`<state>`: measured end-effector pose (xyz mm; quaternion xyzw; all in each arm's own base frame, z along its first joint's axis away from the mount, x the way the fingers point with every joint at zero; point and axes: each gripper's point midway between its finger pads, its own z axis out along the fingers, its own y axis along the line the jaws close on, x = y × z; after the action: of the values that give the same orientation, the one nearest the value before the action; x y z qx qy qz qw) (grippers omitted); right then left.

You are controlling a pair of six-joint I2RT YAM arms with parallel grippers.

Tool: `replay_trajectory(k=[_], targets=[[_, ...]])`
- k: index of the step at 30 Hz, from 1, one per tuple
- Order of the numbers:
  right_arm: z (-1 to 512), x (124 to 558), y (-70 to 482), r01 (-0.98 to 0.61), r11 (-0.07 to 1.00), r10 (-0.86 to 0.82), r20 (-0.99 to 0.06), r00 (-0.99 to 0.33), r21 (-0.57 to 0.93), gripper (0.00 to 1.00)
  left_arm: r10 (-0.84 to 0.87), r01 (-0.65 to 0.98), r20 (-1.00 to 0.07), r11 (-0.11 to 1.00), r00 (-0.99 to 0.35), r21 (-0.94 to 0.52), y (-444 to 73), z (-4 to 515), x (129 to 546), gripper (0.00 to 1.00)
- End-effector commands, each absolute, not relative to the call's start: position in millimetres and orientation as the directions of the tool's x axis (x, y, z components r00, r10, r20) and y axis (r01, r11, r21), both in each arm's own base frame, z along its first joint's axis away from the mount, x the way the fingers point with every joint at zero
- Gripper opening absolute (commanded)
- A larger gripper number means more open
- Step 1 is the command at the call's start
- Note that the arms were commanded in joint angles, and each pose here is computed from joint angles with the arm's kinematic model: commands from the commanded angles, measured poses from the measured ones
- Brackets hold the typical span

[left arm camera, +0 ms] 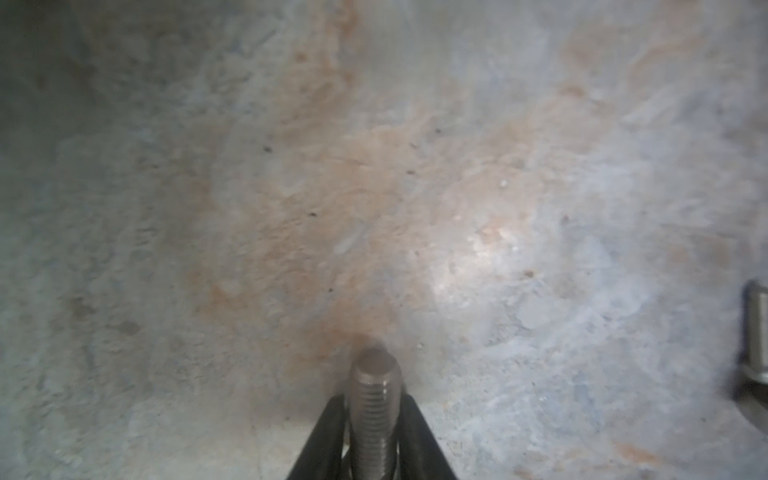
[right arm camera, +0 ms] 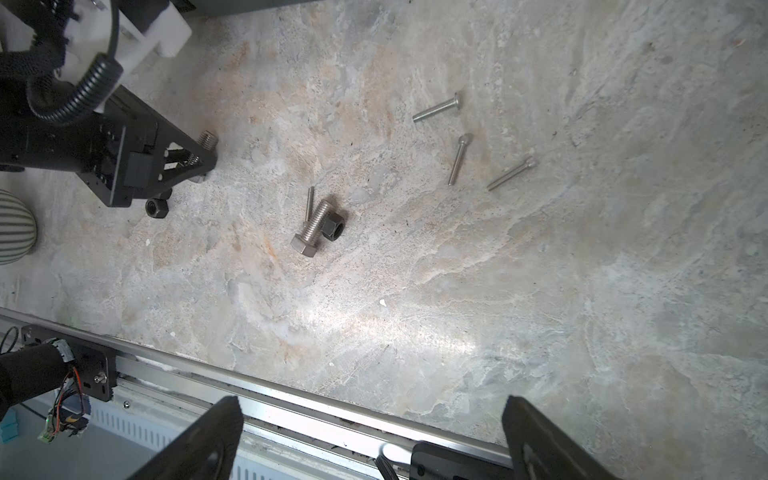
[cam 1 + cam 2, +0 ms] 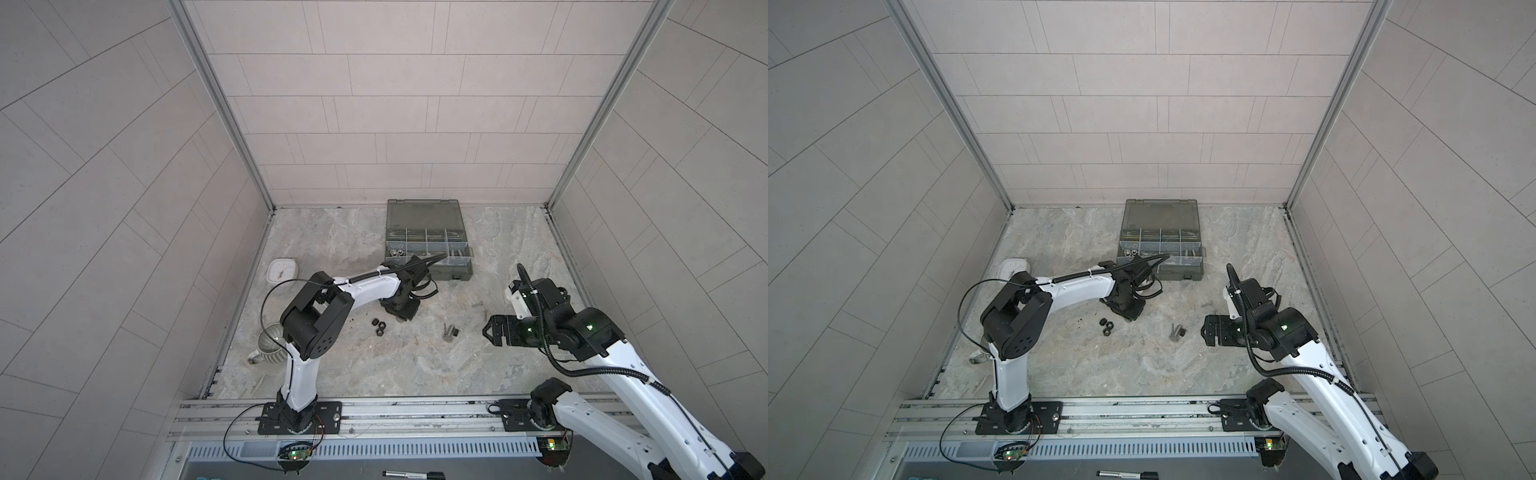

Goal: Sort the screws and nuts into containers
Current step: 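Lower and close the left gripper on the large hex bolt, then carry the bolt over the box and lower it into the bolt compartment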

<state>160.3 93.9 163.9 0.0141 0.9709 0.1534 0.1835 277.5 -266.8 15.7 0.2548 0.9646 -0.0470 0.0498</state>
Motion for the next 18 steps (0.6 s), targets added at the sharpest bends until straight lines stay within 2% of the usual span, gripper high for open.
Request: replay_trajectory(k=[1, 11, 18], targets=[[167, 160, 88, -0.032, 0.961, 0.072, -0.36, -0.93, 0.275, 0.99, 0.495, 0.501, -0.1, 0.865, -0.863, -0.044, -267, 15, 278, 0.24], [179, 173, 82, -0.038, 0.969, 0.061, -0.385, -0.921, 0.245, 0.99, 0.52, 0.529, -0.136, 0.847, -0.843, -0.043, -283, 56, 295, 0.2], [190, 201, 80, -0.038, 0.973, 0.054, -0.39, -0.919, 0.226, 0.99, 0.575, 0.598, -0.228, 0.801, -0.785, -0.038, -325, 113, 345, 0.2]])
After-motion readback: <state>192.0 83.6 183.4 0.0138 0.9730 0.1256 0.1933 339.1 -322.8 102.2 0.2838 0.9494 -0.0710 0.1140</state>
